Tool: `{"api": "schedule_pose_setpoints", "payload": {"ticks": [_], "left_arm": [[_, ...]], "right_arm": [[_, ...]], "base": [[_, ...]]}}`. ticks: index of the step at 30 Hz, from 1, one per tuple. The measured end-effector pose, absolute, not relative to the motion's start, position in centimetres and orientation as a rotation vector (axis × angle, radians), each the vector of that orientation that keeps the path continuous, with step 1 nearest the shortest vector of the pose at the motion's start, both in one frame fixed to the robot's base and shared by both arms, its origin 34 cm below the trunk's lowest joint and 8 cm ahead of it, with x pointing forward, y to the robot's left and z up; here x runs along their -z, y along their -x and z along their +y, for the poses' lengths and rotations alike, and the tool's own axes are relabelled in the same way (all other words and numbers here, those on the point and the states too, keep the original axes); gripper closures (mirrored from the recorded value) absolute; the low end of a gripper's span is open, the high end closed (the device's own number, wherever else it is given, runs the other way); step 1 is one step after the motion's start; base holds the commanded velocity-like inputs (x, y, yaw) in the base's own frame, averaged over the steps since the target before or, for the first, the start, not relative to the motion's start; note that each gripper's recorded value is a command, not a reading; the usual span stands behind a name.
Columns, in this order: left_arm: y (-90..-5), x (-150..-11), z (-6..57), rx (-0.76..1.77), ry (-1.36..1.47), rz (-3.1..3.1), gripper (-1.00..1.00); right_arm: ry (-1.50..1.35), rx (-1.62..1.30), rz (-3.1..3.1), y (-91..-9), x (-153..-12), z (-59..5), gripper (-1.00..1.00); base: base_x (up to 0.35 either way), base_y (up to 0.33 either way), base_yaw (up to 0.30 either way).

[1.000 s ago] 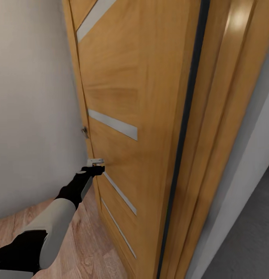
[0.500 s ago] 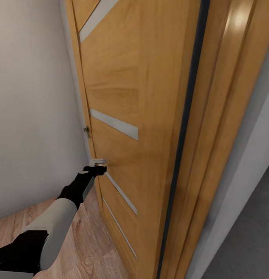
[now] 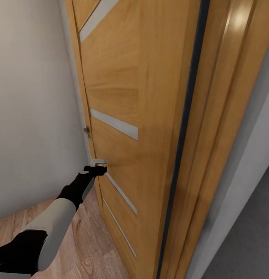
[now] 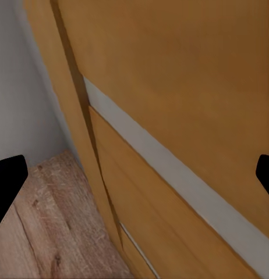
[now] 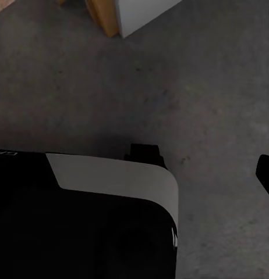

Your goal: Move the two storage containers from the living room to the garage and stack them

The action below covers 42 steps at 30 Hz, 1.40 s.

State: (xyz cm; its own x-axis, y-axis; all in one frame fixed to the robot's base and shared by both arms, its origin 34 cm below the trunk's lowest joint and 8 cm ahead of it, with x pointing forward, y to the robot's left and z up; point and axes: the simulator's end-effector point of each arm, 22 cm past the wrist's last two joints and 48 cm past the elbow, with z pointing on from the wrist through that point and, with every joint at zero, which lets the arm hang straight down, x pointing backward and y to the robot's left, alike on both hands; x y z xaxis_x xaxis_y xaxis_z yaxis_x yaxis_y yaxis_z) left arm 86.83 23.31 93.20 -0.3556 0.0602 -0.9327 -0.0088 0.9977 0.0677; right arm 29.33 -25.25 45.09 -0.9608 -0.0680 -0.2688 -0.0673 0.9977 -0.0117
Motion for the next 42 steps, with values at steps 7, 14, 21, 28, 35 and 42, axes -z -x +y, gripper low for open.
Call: {"api": "schedule_pose_setpoints", "payload": {"ticks": [7,14,21,28,35,42], "left_arm": [[-86.8,-93.1,23.3,-0.072,-0.039,1.934,-1.0],[-86.8,-93.1,23.3,-0.072,-0.04,1.934,-1.0],[-86.8,-93.1,23.3,-0.071,-0.039,1.934,-1.0],[-86.8,-93.1,23.3,-0.07,-0.039,1.935,-1.0],[-86.8,-93.1,23.3,-0.068,-0.036,1.933,-1.0],[-86.8,-93.1,23.3,-0.068,-0.035,1.933,-1.0]], "right_arm": [[0.099,0.003,2.868,-29.3,-45.1,-25.3,-1.0],[0.099,0.003,2.868,-29.3,-45.1,-25.3,-1.0],[0.099,0.006,2.867,-29.3,-45.1,-25.4,-1.0],[0.104,0.022,2.867,-29.4,-45.1,-26.2,-1.0],[0.108,0.023,2.869,-29.3,-45.1,-26.3,-1.0],[0.103,0.021,2.868,-29.4,-45.1,-26.2,-1.0]], "base": [[0.0,0.0,0.0],[0.0,0.0,0.0],[0.0,0.0,0.0],[0.0,0.0,0.0],[0.0,0.0,0.0],[0.0,0.0,0.0]]}}
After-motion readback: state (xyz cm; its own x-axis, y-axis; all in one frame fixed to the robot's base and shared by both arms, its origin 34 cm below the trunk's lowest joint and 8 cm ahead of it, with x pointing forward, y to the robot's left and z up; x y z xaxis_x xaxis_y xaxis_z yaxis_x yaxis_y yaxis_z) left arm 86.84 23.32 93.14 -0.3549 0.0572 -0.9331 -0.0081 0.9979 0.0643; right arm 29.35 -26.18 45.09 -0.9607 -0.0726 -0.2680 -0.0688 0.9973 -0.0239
